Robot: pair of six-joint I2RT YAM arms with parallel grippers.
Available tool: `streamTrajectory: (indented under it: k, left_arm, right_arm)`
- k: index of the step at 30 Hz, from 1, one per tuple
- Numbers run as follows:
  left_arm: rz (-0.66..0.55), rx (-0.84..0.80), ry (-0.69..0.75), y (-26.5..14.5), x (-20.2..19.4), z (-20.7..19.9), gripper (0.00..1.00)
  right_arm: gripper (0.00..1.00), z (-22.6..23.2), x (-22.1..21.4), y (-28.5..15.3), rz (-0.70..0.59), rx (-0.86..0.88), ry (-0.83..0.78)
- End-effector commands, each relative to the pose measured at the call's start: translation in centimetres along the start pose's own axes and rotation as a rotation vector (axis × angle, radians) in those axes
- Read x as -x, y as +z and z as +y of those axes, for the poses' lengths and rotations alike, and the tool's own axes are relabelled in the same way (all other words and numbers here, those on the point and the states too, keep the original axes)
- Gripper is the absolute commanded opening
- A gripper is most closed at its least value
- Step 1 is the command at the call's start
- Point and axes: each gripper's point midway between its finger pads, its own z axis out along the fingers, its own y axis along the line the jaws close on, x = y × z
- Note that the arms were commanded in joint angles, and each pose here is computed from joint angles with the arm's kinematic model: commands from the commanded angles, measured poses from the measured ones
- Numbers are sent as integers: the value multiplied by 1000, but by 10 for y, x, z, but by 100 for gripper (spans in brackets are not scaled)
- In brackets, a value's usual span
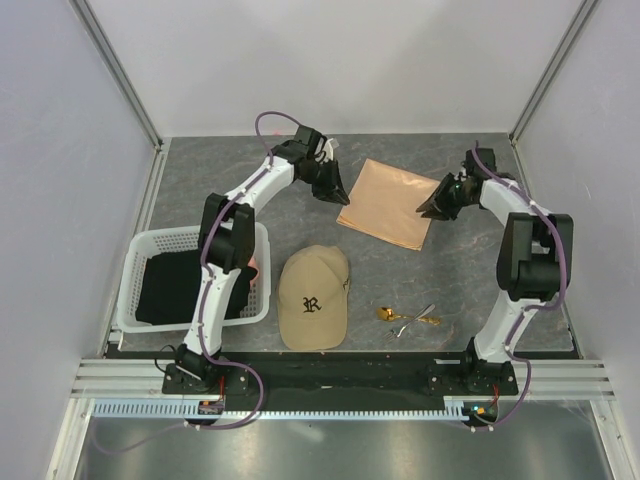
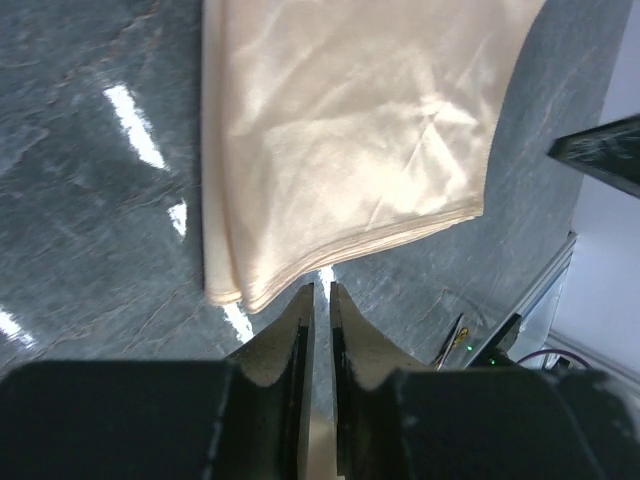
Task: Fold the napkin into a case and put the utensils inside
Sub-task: Rotate the square-folded napkin at the center of the board.
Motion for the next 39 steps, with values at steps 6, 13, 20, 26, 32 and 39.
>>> streamTrajectory:
  k: [6,13,20,26,32,39]
  left_arm:
    - [50,-4,-10,17,-14,16,17]
    - [107,97,16,26,-29,50,16]
    - [91,87,22,23,-24,42,16]
    - [116,103,6,25,-34,50,15]
    - [118,121,-2,26,-37,55,14]
    - [122,127,-19,31,-37,59,13]
  right_arm:
    - [15,-22,-52,48,139,49,46]
    - [23,8,-5,23,64,163,92]
    - [32,21,49,34,-7,187,87]
    - [29,23,89,60,-58,190,100]
    - [19,7,120,73,-97,183,115]
    - [15,-27,141,85,-122,148,126]
